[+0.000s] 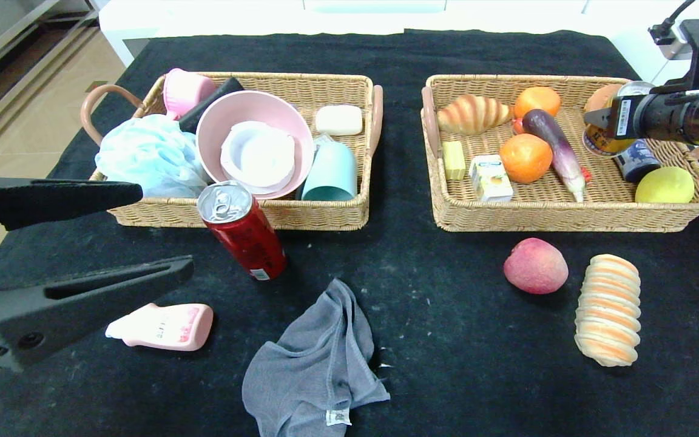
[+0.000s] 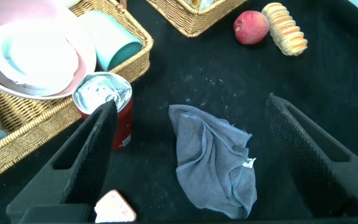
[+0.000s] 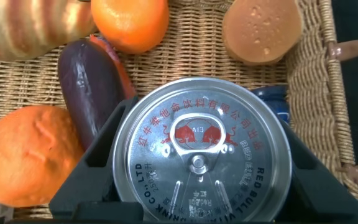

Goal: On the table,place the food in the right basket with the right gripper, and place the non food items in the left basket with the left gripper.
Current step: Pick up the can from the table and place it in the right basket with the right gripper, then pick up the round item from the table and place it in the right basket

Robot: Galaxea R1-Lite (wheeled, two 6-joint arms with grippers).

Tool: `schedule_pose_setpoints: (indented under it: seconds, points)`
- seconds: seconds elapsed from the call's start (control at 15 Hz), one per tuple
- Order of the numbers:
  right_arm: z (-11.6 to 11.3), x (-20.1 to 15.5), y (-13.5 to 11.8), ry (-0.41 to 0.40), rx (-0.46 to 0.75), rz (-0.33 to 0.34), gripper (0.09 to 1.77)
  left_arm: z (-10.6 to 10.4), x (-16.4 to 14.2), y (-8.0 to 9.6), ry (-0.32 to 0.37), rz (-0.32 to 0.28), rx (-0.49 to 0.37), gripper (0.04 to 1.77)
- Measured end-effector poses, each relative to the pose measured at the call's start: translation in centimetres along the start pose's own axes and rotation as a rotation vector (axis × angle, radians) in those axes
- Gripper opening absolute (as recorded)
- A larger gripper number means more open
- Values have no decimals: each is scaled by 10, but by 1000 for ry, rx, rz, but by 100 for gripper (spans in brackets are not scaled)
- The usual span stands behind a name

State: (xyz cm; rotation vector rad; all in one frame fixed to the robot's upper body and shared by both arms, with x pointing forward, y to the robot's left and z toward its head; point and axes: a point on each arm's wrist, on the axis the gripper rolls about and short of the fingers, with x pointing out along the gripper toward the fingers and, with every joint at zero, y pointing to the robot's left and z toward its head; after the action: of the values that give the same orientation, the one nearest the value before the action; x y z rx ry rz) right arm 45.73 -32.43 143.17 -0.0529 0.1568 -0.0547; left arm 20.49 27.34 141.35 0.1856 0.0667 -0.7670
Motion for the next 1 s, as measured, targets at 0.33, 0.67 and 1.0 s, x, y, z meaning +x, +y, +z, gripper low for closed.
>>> schedule_pose_setpoints:
  seconds: [0.33, 0.67, 1.0]
  points:
    - [-3, 4, 1, 6, 1, -1, 140, 0, -1, 0, -4, 0, 1, 172]
    - [-4, 5, 3, 12, -1, -1, 155, 1, -2, 0, -5, 1, 2, 172]
    - [-4, 0, 6, 17, 18, -9, 162, 1, -2, -1, -6, 1, 2, 172]
